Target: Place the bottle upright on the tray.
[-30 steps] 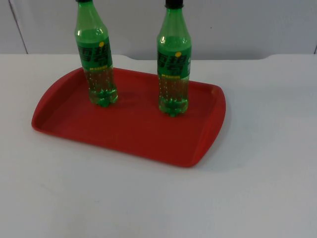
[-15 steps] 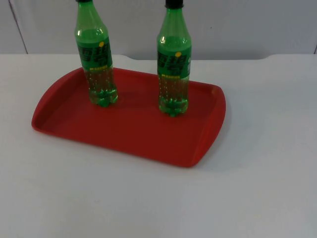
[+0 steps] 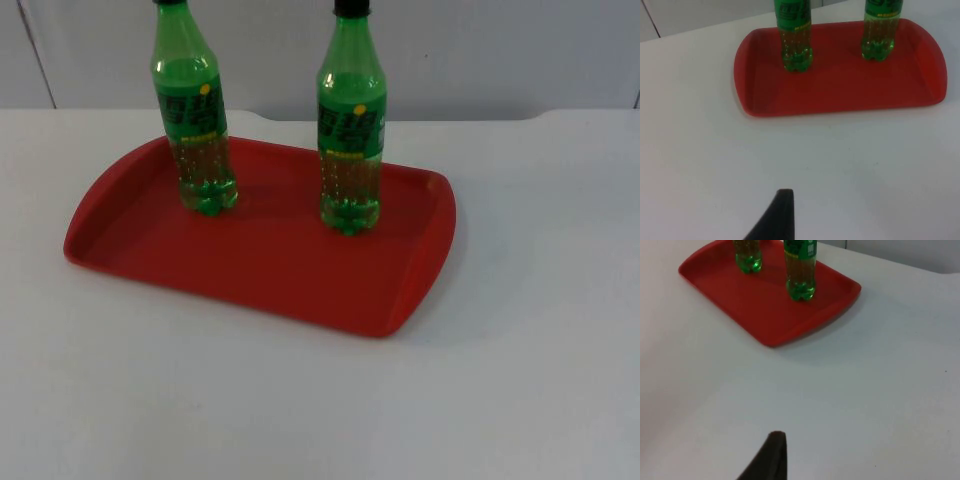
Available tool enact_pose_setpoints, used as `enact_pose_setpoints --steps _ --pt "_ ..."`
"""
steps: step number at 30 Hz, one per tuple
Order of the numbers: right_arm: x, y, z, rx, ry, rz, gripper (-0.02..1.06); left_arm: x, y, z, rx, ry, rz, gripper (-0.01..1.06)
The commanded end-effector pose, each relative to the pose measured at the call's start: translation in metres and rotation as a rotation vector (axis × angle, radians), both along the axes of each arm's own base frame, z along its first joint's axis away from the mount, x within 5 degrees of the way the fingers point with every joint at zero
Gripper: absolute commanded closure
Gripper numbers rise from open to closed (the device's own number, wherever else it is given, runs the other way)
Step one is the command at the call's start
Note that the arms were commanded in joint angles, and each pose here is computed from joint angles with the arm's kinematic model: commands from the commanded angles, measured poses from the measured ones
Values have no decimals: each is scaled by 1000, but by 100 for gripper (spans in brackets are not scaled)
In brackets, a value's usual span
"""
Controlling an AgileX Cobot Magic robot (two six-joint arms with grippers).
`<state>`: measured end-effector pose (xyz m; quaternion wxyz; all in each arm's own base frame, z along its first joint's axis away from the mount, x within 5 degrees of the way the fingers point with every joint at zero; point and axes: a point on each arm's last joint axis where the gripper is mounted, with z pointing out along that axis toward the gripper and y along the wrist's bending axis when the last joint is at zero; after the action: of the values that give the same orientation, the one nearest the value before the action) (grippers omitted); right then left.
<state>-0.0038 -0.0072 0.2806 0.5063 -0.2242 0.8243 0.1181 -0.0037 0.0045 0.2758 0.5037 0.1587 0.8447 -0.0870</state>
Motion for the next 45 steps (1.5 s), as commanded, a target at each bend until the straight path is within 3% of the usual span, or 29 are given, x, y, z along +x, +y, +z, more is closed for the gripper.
enact_pose_setpoints --steps 1,45 --pt "0 0 0 0 -2 -3 -1 0 0 -1 -2 -6 -5 0" --pt "-1 0 0 3 0 -7 -1 0 0 -1 -2 -6 -5 0"
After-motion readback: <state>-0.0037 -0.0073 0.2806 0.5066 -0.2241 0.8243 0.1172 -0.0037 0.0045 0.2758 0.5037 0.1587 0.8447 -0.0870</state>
